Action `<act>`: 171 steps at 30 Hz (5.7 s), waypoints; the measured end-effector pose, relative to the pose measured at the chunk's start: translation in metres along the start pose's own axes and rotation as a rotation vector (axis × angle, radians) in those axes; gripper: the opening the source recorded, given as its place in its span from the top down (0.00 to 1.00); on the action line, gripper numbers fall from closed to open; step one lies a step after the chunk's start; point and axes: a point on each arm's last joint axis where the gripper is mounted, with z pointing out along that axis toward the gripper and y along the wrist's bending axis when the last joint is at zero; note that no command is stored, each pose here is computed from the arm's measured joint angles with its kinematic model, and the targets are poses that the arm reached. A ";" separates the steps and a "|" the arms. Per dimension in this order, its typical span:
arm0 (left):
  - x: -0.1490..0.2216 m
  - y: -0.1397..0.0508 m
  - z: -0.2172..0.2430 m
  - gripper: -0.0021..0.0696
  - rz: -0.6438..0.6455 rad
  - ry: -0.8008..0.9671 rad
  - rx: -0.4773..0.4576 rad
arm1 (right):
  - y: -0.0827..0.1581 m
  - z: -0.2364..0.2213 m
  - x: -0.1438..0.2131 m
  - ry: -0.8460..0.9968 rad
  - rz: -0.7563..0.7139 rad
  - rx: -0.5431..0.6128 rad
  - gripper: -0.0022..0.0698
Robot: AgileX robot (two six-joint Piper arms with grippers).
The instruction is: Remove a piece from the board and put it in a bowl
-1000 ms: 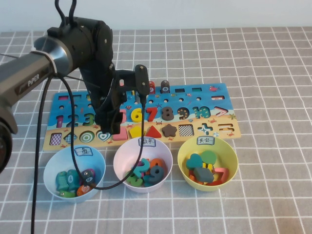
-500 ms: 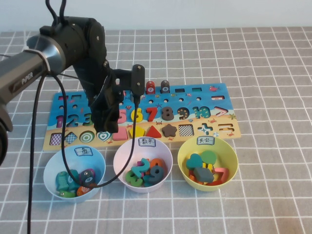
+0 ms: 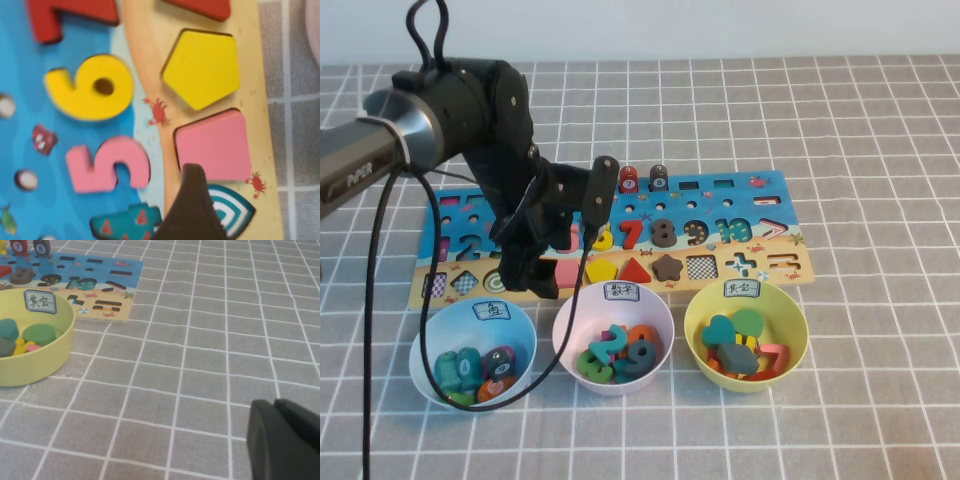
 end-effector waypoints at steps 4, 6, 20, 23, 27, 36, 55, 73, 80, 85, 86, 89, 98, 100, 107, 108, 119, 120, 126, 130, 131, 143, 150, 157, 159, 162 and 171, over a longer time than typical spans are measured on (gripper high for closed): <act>0.000 0.002 0.002 0.28 0.041 -0.006 -0.031 | 0.000 0.000 0.000 0.000 0.000 0.000 0.99; 0.000 0.002 0.002 0.28 0.045 -0.007 -0.037 | 0.000 0.000 0.000 0.000 0.000 0.000 0.99; 0.000 0.003 0.022 0.29 0.032 -0.013 0.000 | 0.000 0.000 0.000 0.000 0.000 0.000 0.99; 0.000 0.005 0.023 0.29 0.031 -0.016 -0.014 | 0.000 0.000 0.000 0.000 0.000 0.000 0.99; -0.001 0.007 0.023 0.29 0.029 -0.021 -0.037 | 0.000 0.000 0.000 0.000 0.000 0.000 0.99; -0.001 0.010 0.025 0.29 -0.011 -0.025 -0.060 | 0.000 0.000 0.000 0.000 0.000 0.000 0.99; -0.001 0.010 0.031 0.37 -0.021 -0.020 -0.054 | 0.000 0.000 0.000 0.000 0.000 0.000 0.99; -0.002 0.013 0.021 0.46 -0.047 -0.006 0.015 | 0.000 0.000 0.000 0.000 0.000 0.000 0.99; -0.002 0.014 0.029 0.46 -0.049 -0.004 0.021 | 0.000 0.000 0.000 0.000 0.000 0.000 0.99; -0.002 0.015 0.030 0.46 -0.049 -0.005 0.013 | 0.000 0.000 0.000 0.000 0.000 0.000 0.99; -0.002 0.015 0.030 0.46 -0.049 -0.004 0.013 | 0.000 0.000 0.000 0.000 0.000 0.000 0.99; -0.002 0.015 0.030 0.46 -0.049 -0.004 0.011 | 0.000 0.000 0.000 0.000 0.000 0.000 0.99; -0.002 0.015 0.030 0.49 -0.051 -0.004 0.011 | 0.000 0.000 0.000 0.000 0.000 0.000 0.99; -0.002 0.015 0.030 0.52 -0.051 -0.004 0.011 | 0.000 0.000 0.000 0.000 0.000 0.000 0.99; -0.002 0.015 0.030 0.57 -0.056 -0.004 0.011 | 0.000 0.000 0.000 0.000 0.000 0.000 0.99; -0.002 0.015 0.030 0.57 -0.057 -0.004 0.011 | 0.000 0.000 0.000 0.000 0.000 0.000 0.99; -0.002 0.015 0.030 0.57 -0.059 -0.004 0.011 | 0.000 0.000 0.000 0.000 0.000 0.000 0.99; -0.002 0.015 0.030 0.57 -0.059 -0.004 0.011 | 0.000 0.000 0.000 0.000 0.000 0.000 0.99; -0.002 0.015 0.029 0.57 -0.058 -0.003 0.007 | 0.000 0.000 0.000 0.000 0.000 0.000 0.99; -0.002 0.015 0.024 0.57 -0.054 -0.005 -0.003 | 0.000 0.000 0.000 0.000 0.000 0.000 0.99; -0.002 0.015 0.023 0.57 -0.054 -0.005 -0.005 | 0.000 0.000 0.000 0.000 0.000 0.000 0.99; -0.004 0.013 -0.010 0.57 -0.048 -0.023 -0.074 | 0.000 0.000 0.000 0.000 0.000 0.000 0.99; -0.005 0.003 -0.048 0.57 -0.114 -0.040 -0.112 | 0.000 0.000 0.000 0.000 0.000 0.000 0.99; -0.011 -0.036 -0.070 0.57 -0.096 -0.048 -0.111 | 0.000 0.000 0.000 0.000 0.000 0.000 0.99; -0.020 -0.046 -0.073 0.57 -0.084 -0.053 -0.102 | 0.000 0.000 0.000 0.000 0.000 0.000 0.99; -0.036 -0.057 -0.074 0.57 -0.135 -0.058 -0.067 | 0.000 0.000 0.000 0.000 0.000 0.000 0.99; -0.104 -0.091 -0.071 0.57 -0.364 -0.128 0.001 | 0.000 0.000 0.000 0.000 0.000 0.000 0.99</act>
